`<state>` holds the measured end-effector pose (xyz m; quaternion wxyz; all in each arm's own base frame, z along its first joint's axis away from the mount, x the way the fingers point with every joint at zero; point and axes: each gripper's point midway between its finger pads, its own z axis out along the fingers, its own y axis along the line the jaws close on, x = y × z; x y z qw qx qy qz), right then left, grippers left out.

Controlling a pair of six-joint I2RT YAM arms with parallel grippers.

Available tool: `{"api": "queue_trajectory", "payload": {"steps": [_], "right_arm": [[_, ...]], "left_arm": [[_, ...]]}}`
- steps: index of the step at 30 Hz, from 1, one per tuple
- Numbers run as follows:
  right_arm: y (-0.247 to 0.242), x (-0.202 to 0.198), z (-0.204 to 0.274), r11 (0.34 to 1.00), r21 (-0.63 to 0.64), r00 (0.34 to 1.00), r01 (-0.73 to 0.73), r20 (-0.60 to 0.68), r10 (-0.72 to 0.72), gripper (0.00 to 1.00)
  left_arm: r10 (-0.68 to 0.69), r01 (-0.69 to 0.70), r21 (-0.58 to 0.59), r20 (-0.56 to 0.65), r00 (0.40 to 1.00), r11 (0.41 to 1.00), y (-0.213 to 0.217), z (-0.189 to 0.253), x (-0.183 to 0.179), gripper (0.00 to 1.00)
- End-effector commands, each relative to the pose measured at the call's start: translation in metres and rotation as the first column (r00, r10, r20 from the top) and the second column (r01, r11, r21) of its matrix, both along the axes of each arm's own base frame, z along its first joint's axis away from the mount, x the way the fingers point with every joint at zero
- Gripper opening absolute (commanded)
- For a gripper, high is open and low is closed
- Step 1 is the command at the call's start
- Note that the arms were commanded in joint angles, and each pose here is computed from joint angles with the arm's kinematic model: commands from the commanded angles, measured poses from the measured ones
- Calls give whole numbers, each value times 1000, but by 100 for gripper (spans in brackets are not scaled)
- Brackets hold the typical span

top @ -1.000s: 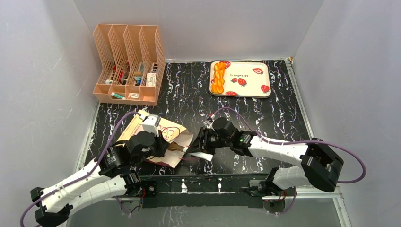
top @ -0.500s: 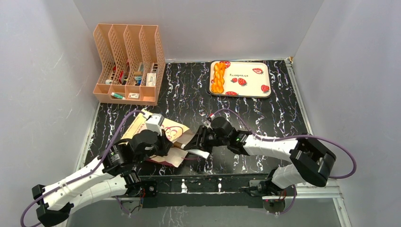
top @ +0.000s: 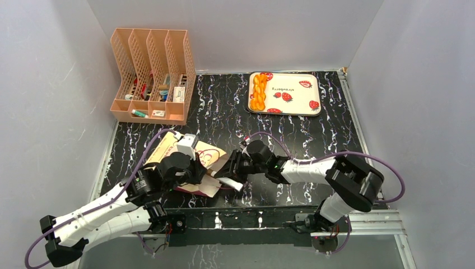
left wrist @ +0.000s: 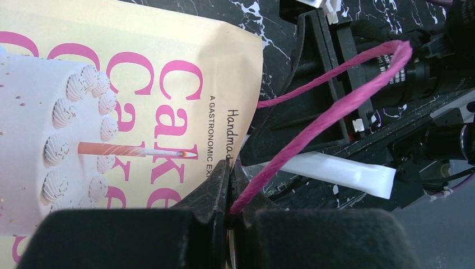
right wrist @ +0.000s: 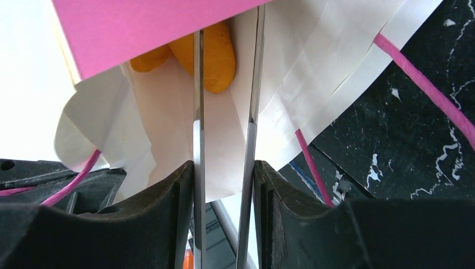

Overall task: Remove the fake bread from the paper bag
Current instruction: Take out the fake bread from the paper bag.

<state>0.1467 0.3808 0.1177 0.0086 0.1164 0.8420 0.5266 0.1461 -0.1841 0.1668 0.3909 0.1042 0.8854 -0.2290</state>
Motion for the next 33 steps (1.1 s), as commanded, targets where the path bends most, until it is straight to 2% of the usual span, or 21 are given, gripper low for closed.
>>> {"api": "queue_trajectory", "payload": {"steps": [1,5,9,14,24,33], "right_arm": [[11,9,18,994,107,999,1,50,-6,37],[16,12,13,994,105,998,-5,58,-1,32],[17,12,10,994,106,998,-15,56,10,13],[13,9,14,995,95,997,-24,76,17,0],[-34,25,30,998,-29,983,51,177,-45,0],[-60,30,34,996,-60,979,73,195,-60,0]], "left_arm": [[-33,37,-98,43,999,995,-14,33,1,0],[-33,37,-100,44,998,994,-14,35,1,0],[-29,35,-102,53,998,994,-14,38,2,0],[1,4,-85,61,998,996,-7,38,5,0],[186,-188,10,69,980,982,24,14,20,0],[248,-252,49,77,966,966,28,5,30,0]]}}
